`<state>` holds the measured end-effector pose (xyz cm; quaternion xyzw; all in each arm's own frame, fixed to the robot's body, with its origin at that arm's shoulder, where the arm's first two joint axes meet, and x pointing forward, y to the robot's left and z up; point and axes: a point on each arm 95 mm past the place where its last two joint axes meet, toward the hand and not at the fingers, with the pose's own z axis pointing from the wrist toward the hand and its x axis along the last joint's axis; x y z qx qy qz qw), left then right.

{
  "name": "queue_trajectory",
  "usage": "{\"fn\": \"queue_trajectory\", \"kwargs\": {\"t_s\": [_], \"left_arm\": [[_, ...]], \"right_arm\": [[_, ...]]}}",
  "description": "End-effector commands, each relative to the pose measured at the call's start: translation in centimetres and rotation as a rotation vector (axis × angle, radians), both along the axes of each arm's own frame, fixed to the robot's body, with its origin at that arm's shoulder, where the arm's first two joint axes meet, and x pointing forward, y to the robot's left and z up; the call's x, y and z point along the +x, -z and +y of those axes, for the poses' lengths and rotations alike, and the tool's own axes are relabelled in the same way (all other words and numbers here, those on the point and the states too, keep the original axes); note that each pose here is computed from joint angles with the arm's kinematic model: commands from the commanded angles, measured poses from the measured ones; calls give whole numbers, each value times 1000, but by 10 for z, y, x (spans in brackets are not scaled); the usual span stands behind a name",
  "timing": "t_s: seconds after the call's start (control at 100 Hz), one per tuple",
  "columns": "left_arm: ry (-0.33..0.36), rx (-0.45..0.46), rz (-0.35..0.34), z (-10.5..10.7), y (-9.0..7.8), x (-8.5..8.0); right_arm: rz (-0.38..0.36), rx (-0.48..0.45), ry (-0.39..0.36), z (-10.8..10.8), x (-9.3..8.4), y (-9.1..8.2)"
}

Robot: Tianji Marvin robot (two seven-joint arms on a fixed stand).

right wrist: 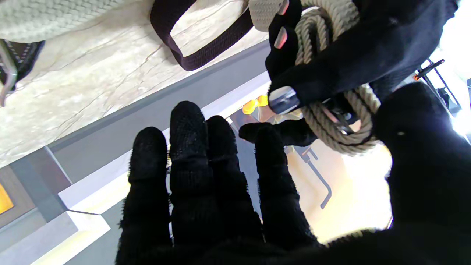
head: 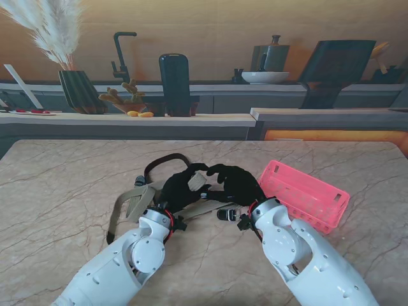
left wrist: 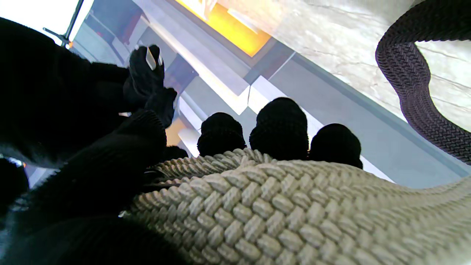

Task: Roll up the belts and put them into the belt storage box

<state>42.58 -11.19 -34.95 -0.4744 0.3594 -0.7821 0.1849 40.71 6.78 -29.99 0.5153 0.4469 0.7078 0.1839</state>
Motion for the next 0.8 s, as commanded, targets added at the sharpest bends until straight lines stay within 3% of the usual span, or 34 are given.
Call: {"fn": "queue_trajectory", "kwargs": {"t_s": [0.0,0.33,0.65,0.79], "left_arm": [[5,12,1,-1,0,0],[21,43,-2,-2,2,0],[32,32,-14,-2,0,-2],[38,29,-24,0,0,-2]], "right_arm": [[0,25,-6,9,1,-5],[35,12,-23,25,8,-5],[121,39,-11,28,10,-1],[91,49,18,23,10,-3]]}}
